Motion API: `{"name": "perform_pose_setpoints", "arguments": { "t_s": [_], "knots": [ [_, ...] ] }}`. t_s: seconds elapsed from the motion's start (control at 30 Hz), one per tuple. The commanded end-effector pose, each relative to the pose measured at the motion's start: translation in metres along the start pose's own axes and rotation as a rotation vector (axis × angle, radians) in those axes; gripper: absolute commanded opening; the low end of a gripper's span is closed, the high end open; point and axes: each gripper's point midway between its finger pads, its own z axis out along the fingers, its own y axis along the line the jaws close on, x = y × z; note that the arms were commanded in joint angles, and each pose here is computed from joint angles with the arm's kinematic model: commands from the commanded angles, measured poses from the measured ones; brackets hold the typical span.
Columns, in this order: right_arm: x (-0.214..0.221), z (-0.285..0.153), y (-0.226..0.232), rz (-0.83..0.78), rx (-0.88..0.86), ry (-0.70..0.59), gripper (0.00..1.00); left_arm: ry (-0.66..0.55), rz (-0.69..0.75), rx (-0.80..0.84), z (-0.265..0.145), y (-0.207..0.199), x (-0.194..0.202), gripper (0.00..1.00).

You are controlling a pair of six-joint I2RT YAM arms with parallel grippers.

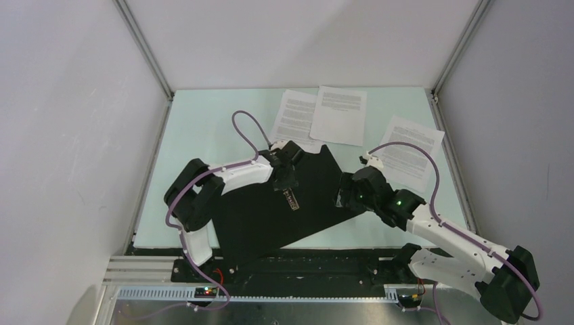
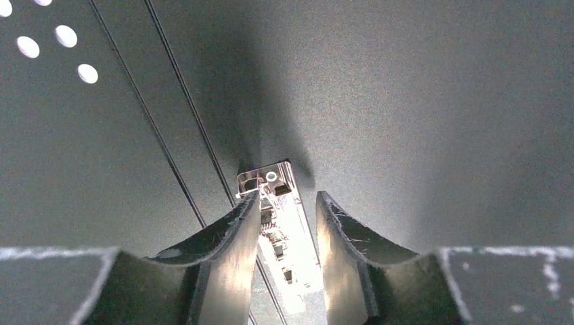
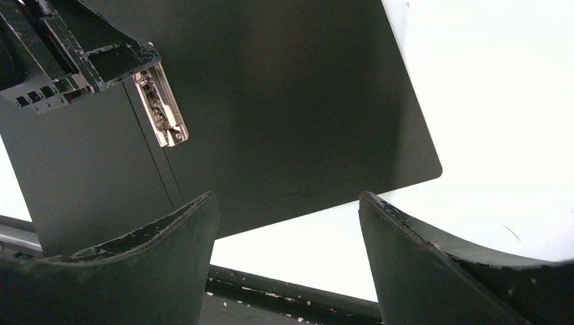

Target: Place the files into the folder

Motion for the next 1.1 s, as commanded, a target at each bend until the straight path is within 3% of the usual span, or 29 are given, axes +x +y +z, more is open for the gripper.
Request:
{"name": "perform_pose_setpoints", "arguments": {
  "t_s": [0.0,0.47,0.77,0.93,1.07],
  "knots": [
    [-0.003,0.003,0.006,-0.003,-0.03,-0.01,0.8,-0.075,-0.021,-0.013,-0.013,0.007,-0.014,0.43],
    [0.004,0.009,0.002,-0.001,-0.02,0.011,0.8,-0.156,-0.039,0.018,-0.042,0.013,-0.027,0.53],
    [0.009,0.01,0.0,0.003,-0.018,0.03,0.79,-0.097,-0.06,-0.047,-0.018,0.027,-0.005,0.45],
    [0.01,0.009,-0.001,0.002,-0.013,0.03,0.79,-0.061,-0.019,-0.025,-0.006,0.018,0.004,0.42],
    [0.01,0.009,0.0,0.007,-0.017,0.032,0.79,-0.014,0.044,0.006,0.003,0.01,0.012,0.34]
  ]
}}
